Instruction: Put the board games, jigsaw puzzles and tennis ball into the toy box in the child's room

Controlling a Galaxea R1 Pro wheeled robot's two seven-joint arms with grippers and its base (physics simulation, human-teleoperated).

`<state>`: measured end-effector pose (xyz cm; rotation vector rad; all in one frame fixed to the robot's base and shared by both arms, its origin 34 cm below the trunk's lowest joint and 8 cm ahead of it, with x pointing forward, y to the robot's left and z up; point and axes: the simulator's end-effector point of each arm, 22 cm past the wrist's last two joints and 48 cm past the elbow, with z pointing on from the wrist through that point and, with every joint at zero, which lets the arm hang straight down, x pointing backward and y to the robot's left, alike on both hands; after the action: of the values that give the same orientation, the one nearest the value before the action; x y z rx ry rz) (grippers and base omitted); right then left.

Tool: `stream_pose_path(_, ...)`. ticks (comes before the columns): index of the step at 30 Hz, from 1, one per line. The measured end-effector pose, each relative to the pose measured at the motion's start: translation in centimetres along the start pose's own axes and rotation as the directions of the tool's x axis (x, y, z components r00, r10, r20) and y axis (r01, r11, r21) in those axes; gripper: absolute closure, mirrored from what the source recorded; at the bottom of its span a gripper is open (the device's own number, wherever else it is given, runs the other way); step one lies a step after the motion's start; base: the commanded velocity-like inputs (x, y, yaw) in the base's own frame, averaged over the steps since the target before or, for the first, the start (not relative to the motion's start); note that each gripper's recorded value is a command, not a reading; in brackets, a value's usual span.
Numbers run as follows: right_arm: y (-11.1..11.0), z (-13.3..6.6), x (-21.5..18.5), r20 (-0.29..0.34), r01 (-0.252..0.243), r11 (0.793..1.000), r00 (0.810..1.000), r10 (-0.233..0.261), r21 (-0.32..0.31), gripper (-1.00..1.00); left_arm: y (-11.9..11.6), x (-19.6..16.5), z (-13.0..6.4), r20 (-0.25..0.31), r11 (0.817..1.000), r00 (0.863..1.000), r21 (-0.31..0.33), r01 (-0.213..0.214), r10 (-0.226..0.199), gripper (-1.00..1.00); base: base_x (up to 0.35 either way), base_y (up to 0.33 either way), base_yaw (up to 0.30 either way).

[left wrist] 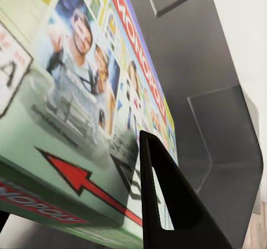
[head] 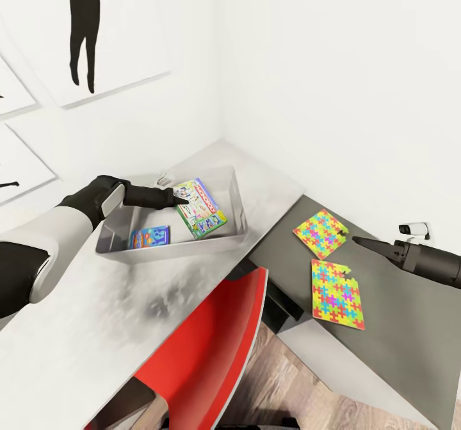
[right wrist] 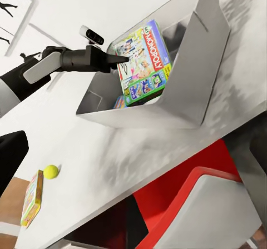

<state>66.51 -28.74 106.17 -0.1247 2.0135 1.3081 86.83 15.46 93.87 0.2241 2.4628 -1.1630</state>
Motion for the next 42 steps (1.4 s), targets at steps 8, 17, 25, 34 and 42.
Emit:
stream_pose_path(8, -0.6, 0.2, 0.4, -0.006, -0.011, 1.0, 1.0, 0.011, 0.003, -1.0, 0.6, 0.5, 0.5, -0.007, 1.0, 1.0, 0.0, 0.01, -0.01, 1.0, 0.0, 0.0, 0.0)
stream_pose_path(17, -1.1, 0.4, 0.8, -0.013, -0.021, 1.0, 1.0, 0.021, 0.008, -1.0, 1.3, 0.9, 1.0, -0.015, 1.0, 1.0, -0.002, 0.019, -0.019, 1.0, 0.0, 0.0, 0.0)
stream_pose_path(25, -1.4, 0.3, 0.9, -0.017, -0.023, 1.0, 1.0, 0.023, 0.012, -1.0, 1.9, 0.9, 1.1, -0.015, 1.0, 1.0, -0.019, 0.019, -0.02, 1.0, 0.0, 0.0, 0.0)
stream_pose_path(34, -1.4, 0.4, 1.0, -0.019, -0.025, 1.0, 1.0, 0.025, 0.012, -1.0, 2.6, 0.9, 1.1, -0.012, 0.998, 1.0, -0.051, 0.021, -0.021, 1.0, 0.0, 0.0, 0.0)
stream_pose_path(42, -1.5, 0.4, 1.0, -0.018, -0.027, 1.0, 0.999, 0.027, 0.011, -1.0, 2.8, 0.9, 1.2, -0.01, 0.998, 1.0, -0.055, 0.024, -0.024, 1.0, 0.0, 0.0, 0.0)
